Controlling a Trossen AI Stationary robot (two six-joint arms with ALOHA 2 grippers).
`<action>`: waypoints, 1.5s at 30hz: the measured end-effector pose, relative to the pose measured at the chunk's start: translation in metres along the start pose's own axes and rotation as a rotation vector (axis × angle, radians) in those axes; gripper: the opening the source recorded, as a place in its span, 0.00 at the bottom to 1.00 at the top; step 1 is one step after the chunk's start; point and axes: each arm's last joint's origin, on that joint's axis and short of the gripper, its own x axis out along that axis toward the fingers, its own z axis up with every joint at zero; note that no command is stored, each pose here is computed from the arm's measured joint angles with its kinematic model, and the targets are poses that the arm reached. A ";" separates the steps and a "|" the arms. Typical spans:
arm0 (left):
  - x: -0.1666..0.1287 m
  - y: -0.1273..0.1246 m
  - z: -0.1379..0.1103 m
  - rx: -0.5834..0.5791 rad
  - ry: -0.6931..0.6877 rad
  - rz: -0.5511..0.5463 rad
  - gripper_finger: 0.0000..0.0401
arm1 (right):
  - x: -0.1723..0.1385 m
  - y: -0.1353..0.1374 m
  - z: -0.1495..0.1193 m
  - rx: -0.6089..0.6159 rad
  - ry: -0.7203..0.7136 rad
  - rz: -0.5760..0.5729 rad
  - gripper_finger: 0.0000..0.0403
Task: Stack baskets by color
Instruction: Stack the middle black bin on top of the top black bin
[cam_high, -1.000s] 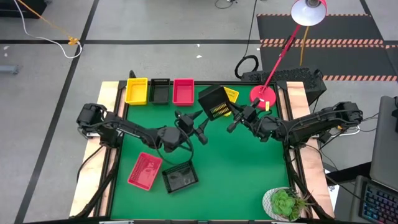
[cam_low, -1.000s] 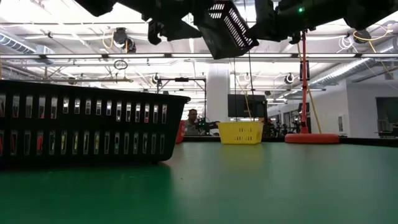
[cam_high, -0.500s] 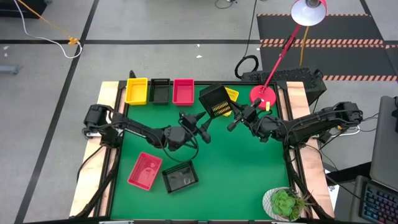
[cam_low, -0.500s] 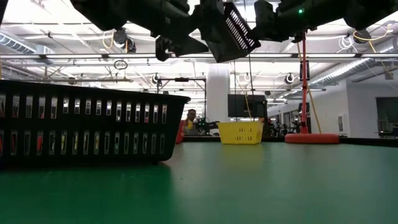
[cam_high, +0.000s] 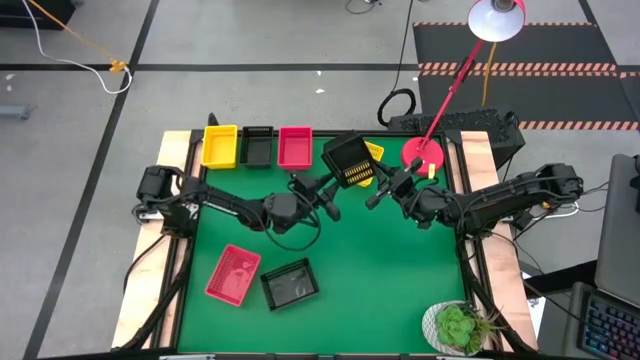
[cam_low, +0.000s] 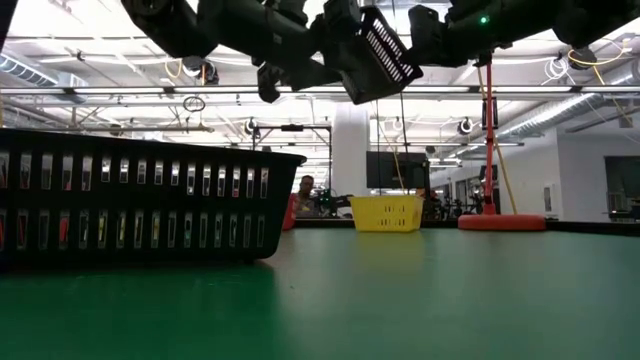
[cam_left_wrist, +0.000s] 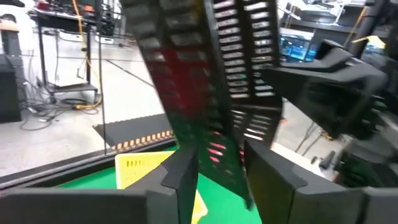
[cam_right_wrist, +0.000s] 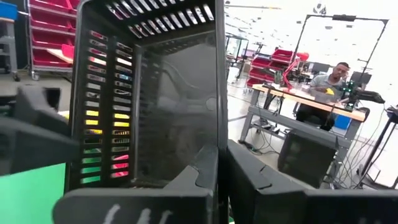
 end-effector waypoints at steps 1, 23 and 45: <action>0.002 0.001 0.001 -0.001 -0.004 0.006 0.35 | 0.000 0.000 -0.001 -0.007 0.002 -0.002 0.03; 0.016 0.008 0.007 0.006 0.020 0.034 0.05 | 0.003 0.004 -0.004 -0.031 0.007 -0.024 0.03; 0.017 0.011 0.010 0.023 0.014 0.028 0.04 | -0.008 0.012 0.001 0.034 -0.034 0.101 0.59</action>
